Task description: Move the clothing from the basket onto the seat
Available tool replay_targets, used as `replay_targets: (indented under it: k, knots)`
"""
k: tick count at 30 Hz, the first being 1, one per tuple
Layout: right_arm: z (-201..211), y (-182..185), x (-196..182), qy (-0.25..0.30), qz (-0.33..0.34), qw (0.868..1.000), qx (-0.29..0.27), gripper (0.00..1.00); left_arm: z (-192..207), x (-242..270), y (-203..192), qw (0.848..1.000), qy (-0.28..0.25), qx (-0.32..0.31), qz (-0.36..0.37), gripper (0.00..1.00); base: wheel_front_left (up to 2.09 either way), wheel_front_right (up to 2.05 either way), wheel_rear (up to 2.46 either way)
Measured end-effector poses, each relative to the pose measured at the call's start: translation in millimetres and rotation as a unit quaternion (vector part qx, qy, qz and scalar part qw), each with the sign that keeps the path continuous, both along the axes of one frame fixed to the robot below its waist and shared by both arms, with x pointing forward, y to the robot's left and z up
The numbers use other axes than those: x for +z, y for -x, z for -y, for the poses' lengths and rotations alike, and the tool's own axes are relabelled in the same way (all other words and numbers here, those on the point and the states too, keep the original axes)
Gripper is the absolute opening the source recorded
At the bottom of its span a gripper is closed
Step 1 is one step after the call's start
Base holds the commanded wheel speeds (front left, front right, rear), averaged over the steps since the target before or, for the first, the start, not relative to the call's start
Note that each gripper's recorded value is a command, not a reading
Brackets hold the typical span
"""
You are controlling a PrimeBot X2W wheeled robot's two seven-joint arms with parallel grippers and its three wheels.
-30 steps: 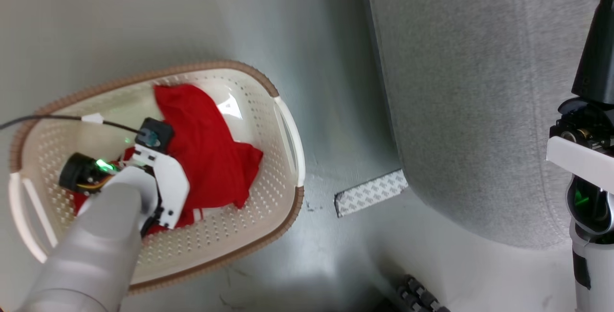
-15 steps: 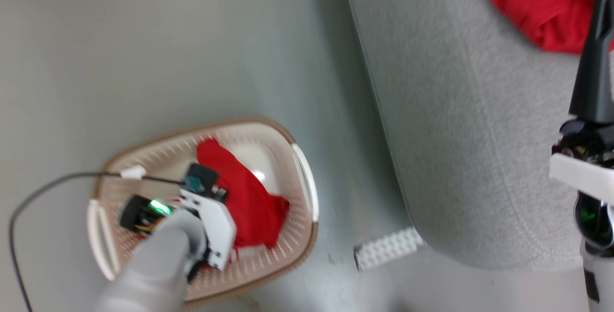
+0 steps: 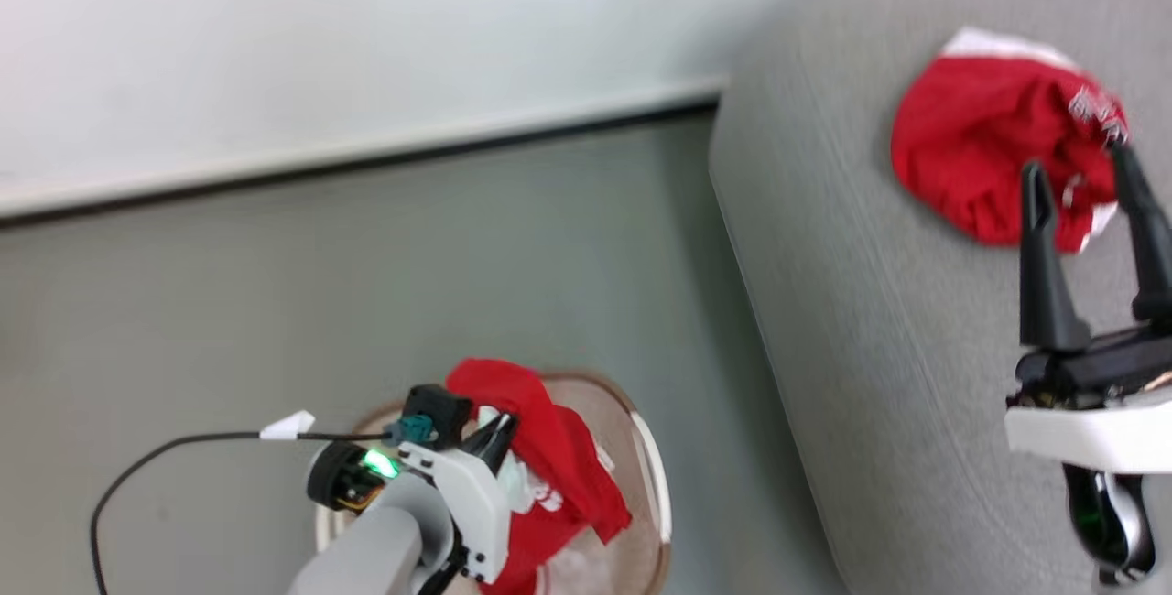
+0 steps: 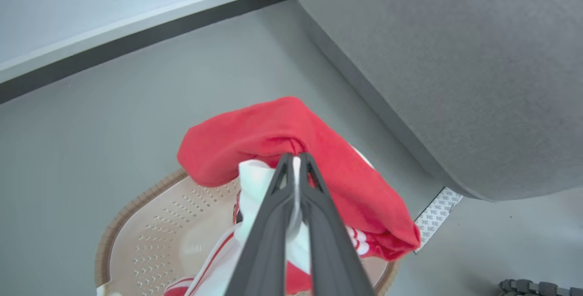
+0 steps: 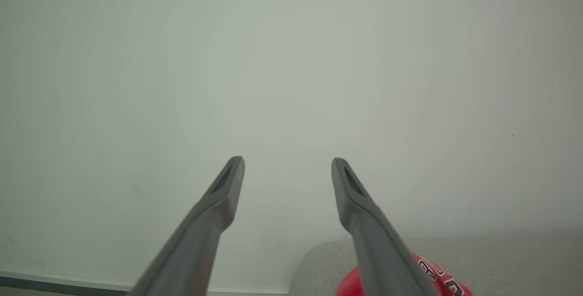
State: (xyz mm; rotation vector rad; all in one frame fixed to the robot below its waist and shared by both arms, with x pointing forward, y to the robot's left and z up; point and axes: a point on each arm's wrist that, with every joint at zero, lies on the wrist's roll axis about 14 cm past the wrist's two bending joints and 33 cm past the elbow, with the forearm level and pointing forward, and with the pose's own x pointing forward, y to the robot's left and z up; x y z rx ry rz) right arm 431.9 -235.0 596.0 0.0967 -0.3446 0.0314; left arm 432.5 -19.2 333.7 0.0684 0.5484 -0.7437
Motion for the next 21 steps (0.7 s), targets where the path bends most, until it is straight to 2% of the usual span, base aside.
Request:
replay_targets:
  k: [5,9,21]
  knots:
    - [-10,20,10,-0.008,0.008,1.000,0.018,1.00,-3,60,-5,0.997,0.037,0.018,0.069,0.00,0.00,0.00,0.00]
    - [-21,34,19,-0.014,0.020,0.999,0.035,1.00,-10,119,-12,0.986,0.075,0.036,0.143,0.00,0.00,0.00,0.00]
    - [-46,53,26,-0.033,0.032,0.996,0.071,1.00,-23,252,0,0.935,0.158,0.049,0.314,0.00,0.00,0.00,0.00]
